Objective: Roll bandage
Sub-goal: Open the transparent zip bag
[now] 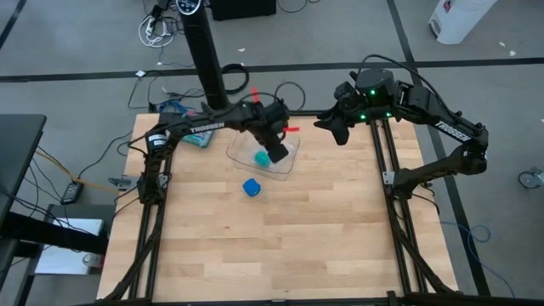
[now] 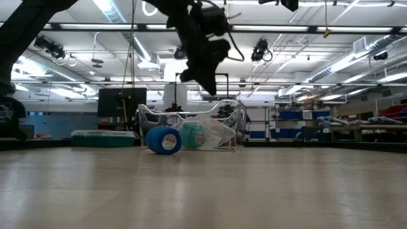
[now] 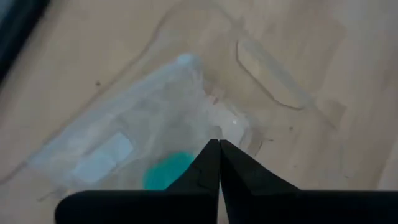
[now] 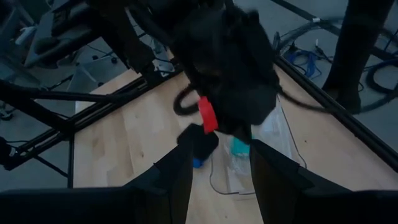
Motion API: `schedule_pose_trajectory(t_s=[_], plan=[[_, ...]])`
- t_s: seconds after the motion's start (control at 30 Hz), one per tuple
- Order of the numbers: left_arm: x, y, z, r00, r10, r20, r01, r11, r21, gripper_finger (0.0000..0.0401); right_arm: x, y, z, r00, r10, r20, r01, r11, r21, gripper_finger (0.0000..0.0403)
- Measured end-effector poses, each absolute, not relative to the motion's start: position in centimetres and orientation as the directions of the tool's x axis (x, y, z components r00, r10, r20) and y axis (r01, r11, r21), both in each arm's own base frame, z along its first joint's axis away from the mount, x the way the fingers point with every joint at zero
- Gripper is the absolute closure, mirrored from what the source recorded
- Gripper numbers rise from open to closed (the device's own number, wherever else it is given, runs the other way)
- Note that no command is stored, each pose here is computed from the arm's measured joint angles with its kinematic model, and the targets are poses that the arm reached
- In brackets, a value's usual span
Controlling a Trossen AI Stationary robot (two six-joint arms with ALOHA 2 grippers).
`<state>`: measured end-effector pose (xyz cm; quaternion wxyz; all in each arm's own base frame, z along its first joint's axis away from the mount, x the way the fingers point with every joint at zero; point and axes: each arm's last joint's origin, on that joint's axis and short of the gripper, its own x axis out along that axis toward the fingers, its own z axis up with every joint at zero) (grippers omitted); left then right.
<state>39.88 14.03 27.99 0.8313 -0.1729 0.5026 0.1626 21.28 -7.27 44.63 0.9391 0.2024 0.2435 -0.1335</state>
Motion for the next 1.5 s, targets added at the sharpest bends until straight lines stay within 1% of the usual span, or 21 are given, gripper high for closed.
schedule_pose_trajectory(t_s=[0.07, 0.13, 0.23, 0.3, 0.4, 0.47, 0.53, 0.6, 0.7, 0.83, 1.0, 1.1, 1.17, 1.27, 1.43, 1.47, 1.5], plan=[[39.9, 14.0, 26.8, 0.433, 0.09, -0.897, -0.454, 0.882, -0.13, 0.036, 21.3, -7.3, 44.6, 0.846, -0.152, -0.512, 0.35, 0.881, 0.317, 0.0253], [39.6, 14.0, 26.1, 0.411, 0.084, -0.908, -0.422, 0.9, -0.108, 0.0329, 21.3, -7.3, 44.6, 0.845, -0.152, -0.512, 0.352, 0.879, 0.321, 0.0253], [39.5, 14.1, 25.6, 0.392, 0.094, -0.915, -0.27, 0.963, -0.017, 0.0275, 21.3, -7.2, 44.6, 0.845, -0.148, -0.513, 0.35, 0.879, 0.323, 0.0253], [39.6, 14.2, 25.7, 0.403, 0.121, -0.907, -0.162, 0.985, 0.059, 0.024, 21.3, -7.1, 44.6, 0.846, -0.142, -0.514, 0.344, 0.881, 0.324, 0.0253], [39.5, 14.2, 25.7, 0.384, 0.15, -0.911, -0.003, 0.987, 0.161, 0.019, 21.3, -7.1, 44.6, 0.846, -0.142, -0.514, 0.344, 0.881, 0.324, 0.0253], [39.3, 14.2, 25.6, 0.366, 0.146, -0.919, 0.077, 0.98, 0.186, 0.0163, 21.3, -7.1, 44.6, 0.846, -0.142, -0.514, 0.345, 0.881, 0.324, 0.0253], [39.3, 14.1, 25.3, 0.357, 0.129, -0.925, 0.107, 0.978, 0.177, 0.0143, 21.3, -7.1, 44.6, 0.844, -0.149, -0.515, 0.351, 0.879, 0.322, 0.0253], [39.2, 14.2, 24.7, 0.343, 0.115, -0.932, 0.076, 0.986, 0.149, 0.0132, 21.3, -7.2, 44.6, 0.843, -0.156, -0.515, 0.357, 0.878, 0.318, 0.0253], [38.9, 14.3, 23.8, 0.297, 0.17, -0.94, 0.049, 0.98, 0.193, 0.0129, 21.3, -7.2, 44.6, 0.841, -0.165, -0.515, 0.364, 0.877, 0.314, 0.0253], [38.5, 14.3, 22.7, 0.251, 0.198, -0.947, 0.043, 0.975, 0.216, 0.014, 21.3, -7.2, 44.6, 0.842, -0.166, -0.514, 0.364, 0.877, 0.313, 0.0253], [38.2, 14.0, 20.9, 0.233, 0.202, -0.951, 0.028, 0.976, 0.215, 0.0168, 21.3, -7.2, 44.6, 0.841, -0.167, -0.514, 0.368, 0.874, 0.318, 0.0253], [38.4, 13.5, 20.7, 0.222, 0.273, -0.936, -0.002, 0.96, 0.28, 0.0194, 21.3, -7.2, 44.6, 0.841, -0.167, -0.514, 0.373, 0.869, 0.327, 0.0253], [38.6, 13.3, 20.8, 0.22, 0.312, -0.924, -0.008, 0.948, 0.318, 0.0218, 21.3, -7.2, 44.6, 0.841, -0.167, -0.515, 0.375, 0.866, 0.331, 0.0253], [39.0, 13.0, 21.1, 0.237, 0.327, -0.915, -0.013, 0.943, 0.333, 0.0265, 21.3, -7.2, 44.6, 0.841, -0.167, -0.514, 0.375, 0.865, 0.332, 0.0253], [39.4, 12.3, 21.1, 0.263, 0.328, -0.907, -0.051, 0.944, 0.327, 0.037, 21.3, -7.2, 44.6, 0.841, -0.167, -0.515, 0.381, 0.858, 0.343, 0.0253], [39.4, 12.2, 21.1, 0.264, 0.325, -0.908, -0.067, 0.945, 0.319, 0.0385, 21.3, -7.2, 44.6, 0.841, -0.167, -0.514, 0.381, 0.858, 0.344, 0.0253], [39.5, 12.2, 21.1, 0.265, 0.324, -0.908, -0.085, 0.946, 0.313, 0.0391, 21.3, -7.2, 44.6, 0.841, -0.167, -0.514, 0.381, 0.858, 0.344, 0.0253]])
